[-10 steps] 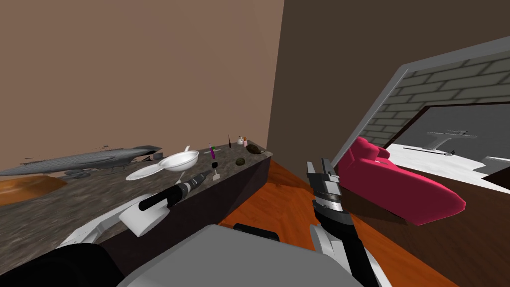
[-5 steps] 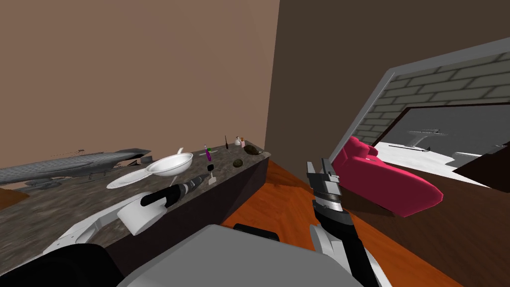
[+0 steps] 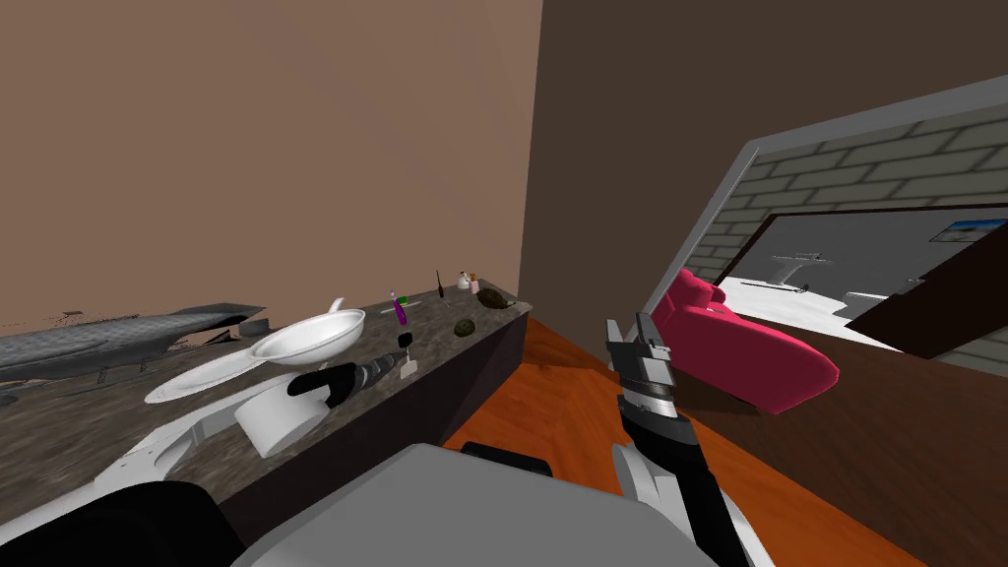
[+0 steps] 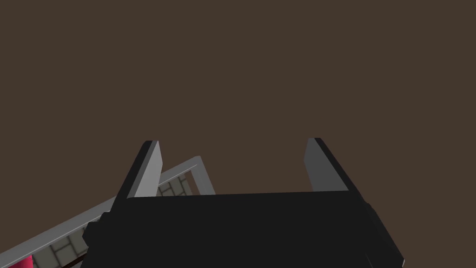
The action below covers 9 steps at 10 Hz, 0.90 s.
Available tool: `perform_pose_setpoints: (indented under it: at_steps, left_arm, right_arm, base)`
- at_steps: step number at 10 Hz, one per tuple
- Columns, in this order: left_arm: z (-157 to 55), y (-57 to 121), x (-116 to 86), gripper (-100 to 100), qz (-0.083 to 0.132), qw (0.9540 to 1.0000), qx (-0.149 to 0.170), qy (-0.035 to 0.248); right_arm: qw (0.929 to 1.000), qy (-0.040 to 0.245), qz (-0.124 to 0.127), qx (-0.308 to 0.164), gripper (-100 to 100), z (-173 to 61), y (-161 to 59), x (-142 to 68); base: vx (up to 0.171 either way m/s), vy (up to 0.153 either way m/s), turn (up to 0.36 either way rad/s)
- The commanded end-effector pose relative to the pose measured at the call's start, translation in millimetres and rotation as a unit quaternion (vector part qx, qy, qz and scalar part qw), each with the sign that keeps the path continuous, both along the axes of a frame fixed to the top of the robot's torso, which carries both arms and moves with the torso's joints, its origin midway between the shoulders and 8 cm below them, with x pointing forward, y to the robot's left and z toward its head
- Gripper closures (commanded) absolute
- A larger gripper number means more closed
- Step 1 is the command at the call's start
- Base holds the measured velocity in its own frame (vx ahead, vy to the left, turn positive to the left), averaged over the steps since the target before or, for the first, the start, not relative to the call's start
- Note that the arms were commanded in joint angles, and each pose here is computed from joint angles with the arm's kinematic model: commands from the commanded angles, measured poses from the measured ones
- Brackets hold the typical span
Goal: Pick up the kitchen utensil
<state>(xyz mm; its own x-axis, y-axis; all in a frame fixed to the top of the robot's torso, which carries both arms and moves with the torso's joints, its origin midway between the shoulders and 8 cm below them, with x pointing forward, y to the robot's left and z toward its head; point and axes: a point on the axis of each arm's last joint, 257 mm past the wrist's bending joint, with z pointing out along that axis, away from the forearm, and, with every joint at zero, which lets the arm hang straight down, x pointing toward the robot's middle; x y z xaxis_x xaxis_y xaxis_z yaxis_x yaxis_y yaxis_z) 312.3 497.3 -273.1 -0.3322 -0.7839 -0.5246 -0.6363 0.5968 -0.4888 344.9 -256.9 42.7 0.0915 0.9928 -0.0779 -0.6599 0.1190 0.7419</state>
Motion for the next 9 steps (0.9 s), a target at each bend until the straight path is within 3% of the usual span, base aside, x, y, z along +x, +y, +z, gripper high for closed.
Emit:
perform_pose_setpoints:
  at_steps: [1, 6, 9]
  left_arm:
    - [-10.8, 8.3, -16.9, -100, 0.008, 0.9992, 0.005, 0.038]
    - [-28.6, 19.0, -45.5, -100, 0.028, 0.9941, 0.012, 0.104]
    - [-40.2, 23.3, -68.5, -100, 0.039, 0.9874, 0.013, 0.153]
  right_arm:
    - [1.0000, 0.000, 0.000, 0.000, 0, 0.0, 0.0, 0.0]
    - [1.0000, 0.000, 0.000, 0.000, 0, 0.0, 0.0, 0.0]
    - [1.0000, 0.000, 0.000, 0.000, 0, 0.0, 0.0, 0.0]
  base:
    - [0.093, 0.031, -0.182]
    - [0.069, 0.031, -0.072]
    - [0.062, 0.029, -0.079]
